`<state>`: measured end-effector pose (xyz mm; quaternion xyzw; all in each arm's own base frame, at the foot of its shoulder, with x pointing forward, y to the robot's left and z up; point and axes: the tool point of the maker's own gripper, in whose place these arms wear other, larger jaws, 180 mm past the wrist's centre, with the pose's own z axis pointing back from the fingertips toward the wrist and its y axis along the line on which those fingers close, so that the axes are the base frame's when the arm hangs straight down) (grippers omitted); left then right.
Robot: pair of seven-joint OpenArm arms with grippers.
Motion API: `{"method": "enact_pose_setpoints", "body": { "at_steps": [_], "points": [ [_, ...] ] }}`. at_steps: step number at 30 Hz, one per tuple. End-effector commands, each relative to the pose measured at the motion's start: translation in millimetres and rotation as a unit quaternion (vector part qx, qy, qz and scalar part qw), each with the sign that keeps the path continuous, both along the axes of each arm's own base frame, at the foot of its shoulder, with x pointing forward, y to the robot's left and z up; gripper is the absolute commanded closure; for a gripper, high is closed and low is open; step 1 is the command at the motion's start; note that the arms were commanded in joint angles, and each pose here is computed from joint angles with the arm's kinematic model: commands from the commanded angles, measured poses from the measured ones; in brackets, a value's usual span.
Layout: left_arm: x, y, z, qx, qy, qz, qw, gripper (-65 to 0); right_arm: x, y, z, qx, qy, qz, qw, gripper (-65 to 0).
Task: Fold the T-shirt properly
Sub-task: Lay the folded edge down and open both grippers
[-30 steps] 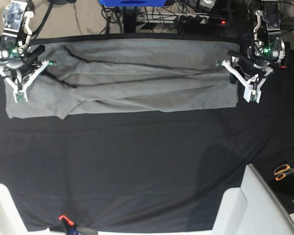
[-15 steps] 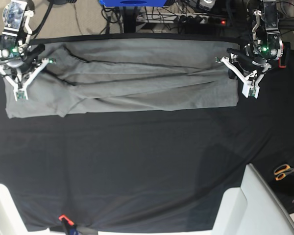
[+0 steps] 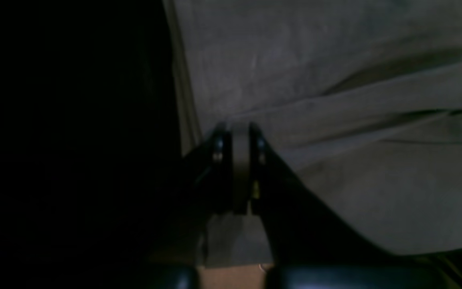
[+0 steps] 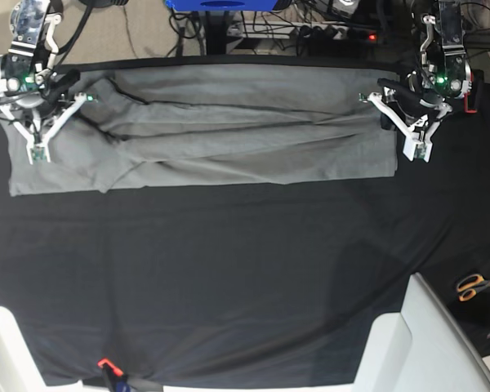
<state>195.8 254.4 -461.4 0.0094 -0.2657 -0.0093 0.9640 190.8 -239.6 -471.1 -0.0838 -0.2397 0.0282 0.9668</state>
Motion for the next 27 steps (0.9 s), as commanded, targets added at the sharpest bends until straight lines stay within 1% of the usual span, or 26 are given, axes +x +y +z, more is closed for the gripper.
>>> {"method": "enact_pose_setpoints", "body": {
  "at_steps": [1,2,6,7,9,10,12,13,15,16,27],
  "points": [
    [7,4,8,0.008,-0.015,-0.003,1.000,0.0,8,-4,8,-0.007,-0.016,0.002,0.9998,-5.9],
    [7,4,8,0.008,-0.015,-0.003,1.000,0.0,8,-4,8,-0.007,-0.016,0.002,0.9998,-9.3],
    [3,5,7,0.009,-0.011,-0.004,1.000,0.0,8,-5,9,-0.008,-0.017,-0.001,0.9998,-26.6],
    [5,5,9,0.010,-0.015,-0.005,1.000,0.0,8,-5,9,-0.008,-0.017,-0.002,0.9998,-30.0],
    [7,3,14,0.011,-0.022,-0.008,1.000,0.0,11,-6,14,-0.011,-0.024,-0.001,0.9996,-33.6],
    [9,2,16,0.011,-0.026,-0.009,1.000,0.0,15,-8,20,-0.016,-0.036,-0.002,0.9992,-33.8],
    [10,2,19,0.012,-0.030,-0.010,0.999,0.0,18,-14,34,-0.018,-0.059,-0.027,0.9978,-33.5],
    [10,2,19,0.012,-0.030,-0.010,0.999,0.0,18,-20,42,-0.019,-0.076,-0.049,0.9958,-33.5],
    [11,1,19,0.012,-0.030,-0.010,0.999,0.0,25,-27,57,-0.023,-0.111,-0.066,0.9913,-33.9],
    [11,0,19,0.011,-0.030,-0.010,0.999,0.0,27,-28,59,-0.024,-0.118,-0.068,0.9904,-33.9],
    [11,1,19,0.012,-0.030,-0.011,0.999,0.0,27,-28,59,-0.023,-0.119,-0.067,0.9903,-33.9]
  ]
}}
